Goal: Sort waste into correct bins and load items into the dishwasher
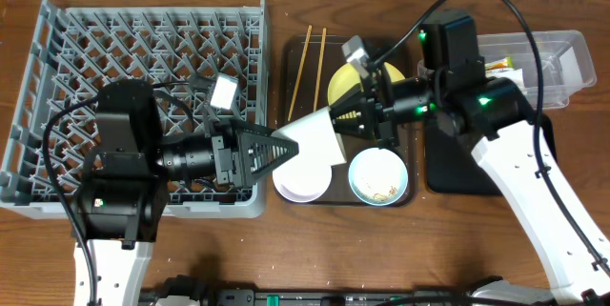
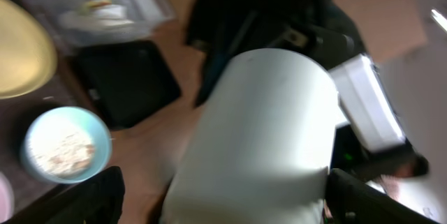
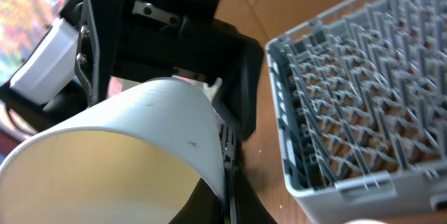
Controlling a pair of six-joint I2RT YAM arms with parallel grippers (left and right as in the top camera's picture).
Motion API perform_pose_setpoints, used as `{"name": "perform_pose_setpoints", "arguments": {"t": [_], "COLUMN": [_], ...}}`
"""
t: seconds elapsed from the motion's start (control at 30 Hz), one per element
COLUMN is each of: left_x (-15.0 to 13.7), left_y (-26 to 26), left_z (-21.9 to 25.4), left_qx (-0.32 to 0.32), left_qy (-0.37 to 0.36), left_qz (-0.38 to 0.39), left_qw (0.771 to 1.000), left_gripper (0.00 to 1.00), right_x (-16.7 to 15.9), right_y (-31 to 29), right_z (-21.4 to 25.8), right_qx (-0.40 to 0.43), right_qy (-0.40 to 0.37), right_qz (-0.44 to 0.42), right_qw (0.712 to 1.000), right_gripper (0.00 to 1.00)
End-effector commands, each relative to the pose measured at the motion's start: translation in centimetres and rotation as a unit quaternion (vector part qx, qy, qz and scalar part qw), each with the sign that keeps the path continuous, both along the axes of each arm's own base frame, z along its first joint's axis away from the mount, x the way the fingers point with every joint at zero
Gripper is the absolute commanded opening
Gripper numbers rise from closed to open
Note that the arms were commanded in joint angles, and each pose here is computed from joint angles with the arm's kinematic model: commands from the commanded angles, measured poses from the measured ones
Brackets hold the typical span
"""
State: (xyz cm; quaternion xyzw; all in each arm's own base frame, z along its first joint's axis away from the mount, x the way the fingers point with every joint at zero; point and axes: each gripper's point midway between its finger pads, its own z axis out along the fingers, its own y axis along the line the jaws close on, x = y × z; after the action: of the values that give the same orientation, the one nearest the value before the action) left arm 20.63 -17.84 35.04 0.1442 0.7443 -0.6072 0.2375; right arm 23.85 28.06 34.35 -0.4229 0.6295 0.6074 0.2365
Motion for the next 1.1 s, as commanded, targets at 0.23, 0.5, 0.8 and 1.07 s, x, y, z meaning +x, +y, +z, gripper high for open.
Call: {"name": "perform_pose_setpoints", "arguments": {"t": [0.23,0.5,0.8,1.07], "left_x": [-3.1,-2.9,-1.6,-0.3], "left_y": [-1.5,-1.5,-1.4,-1.0], "left_z": [2.7,2.6,2.2,1.7], "left_qx": [-0.04,-0.036,-0.018,0.001], "left_qy": [-0.047,-0.048,-0.061,-0.063], "left_qz": [-0.094,-0.087,-0.053,-0.015], "left_qw": [0.994,0.994,0.997,0.998], "left_gripper": [0.9,0.77,0.76,0.7], "right_x": [0.0,0.1,0.7,0.9], "right_y": [1.3,1.7,1.9,1.9], "right_z": [0.9,1.5,-0.2,-0.8], "right_qx": [0.0,0.006,-0.035,-0.048], "right_qy": [0.004,0.009,0.031,0.034], "right_qz": [-0.003,-0.003,-0.039,-0.05], "right_qw": [1.0,1.0,0.998,0.997], "right_gripper": [0.01,0.01,0.01,0.04]}}
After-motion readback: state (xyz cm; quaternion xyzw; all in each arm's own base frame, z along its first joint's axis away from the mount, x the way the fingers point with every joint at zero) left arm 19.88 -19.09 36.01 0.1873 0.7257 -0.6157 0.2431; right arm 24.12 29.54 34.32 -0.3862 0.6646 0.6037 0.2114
